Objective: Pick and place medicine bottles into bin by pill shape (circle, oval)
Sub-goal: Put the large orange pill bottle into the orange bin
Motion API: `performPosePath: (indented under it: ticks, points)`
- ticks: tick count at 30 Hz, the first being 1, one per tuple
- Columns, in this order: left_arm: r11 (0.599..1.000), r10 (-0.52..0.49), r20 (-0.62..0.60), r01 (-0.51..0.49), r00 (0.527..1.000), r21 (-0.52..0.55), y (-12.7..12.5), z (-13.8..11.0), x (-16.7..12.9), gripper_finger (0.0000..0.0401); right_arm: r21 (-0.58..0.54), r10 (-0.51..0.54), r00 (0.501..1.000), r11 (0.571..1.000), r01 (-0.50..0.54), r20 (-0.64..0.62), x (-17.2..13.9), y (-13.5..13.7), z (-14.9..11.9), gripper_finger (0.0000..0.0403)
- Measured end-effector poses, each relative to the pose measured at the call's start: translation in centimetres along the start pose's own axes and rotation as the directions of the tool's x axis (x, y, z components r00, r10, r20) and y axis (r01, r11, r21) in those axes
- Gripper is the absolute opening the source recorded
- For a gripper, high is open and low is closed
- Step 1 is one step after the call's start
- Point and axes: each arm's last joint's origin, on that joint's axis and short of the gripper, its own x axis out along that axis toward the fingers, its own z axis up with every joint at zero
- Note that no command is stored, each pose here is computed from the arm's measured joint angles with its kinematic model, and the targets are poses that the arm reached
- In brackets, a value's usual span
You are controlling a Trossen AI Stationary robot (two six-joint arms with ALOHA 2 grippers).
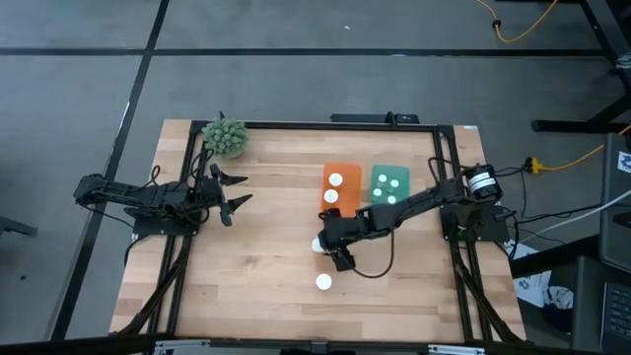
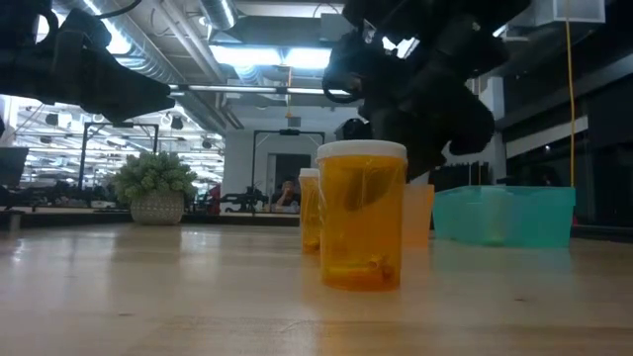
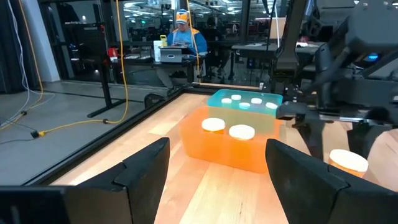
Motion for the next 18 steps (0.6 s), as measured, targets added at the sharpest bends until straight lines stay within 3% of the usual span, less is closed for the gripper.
performPosePath:
  ticks: [9, 18]
  points:
    - [1.0, -0.001, 0.0, 0.001, 1.0, 0.002, 0.0, 0.0, 0.0, 0.0257, -0.052, 0.051, 0.993, 0.998, -0.046, 0.107, 0.0, 0.1, 1.0, 0.0275]
    - [1.0, -0.001, 0.0, 0.001, 1.0, 0.001, 0.0, 0.0, 0.0, 0.0257, -0.042, 0.047, 0.993, 0.998, -0.043, 0.107, 0.0, -0.1, 1.0, 0.0275]
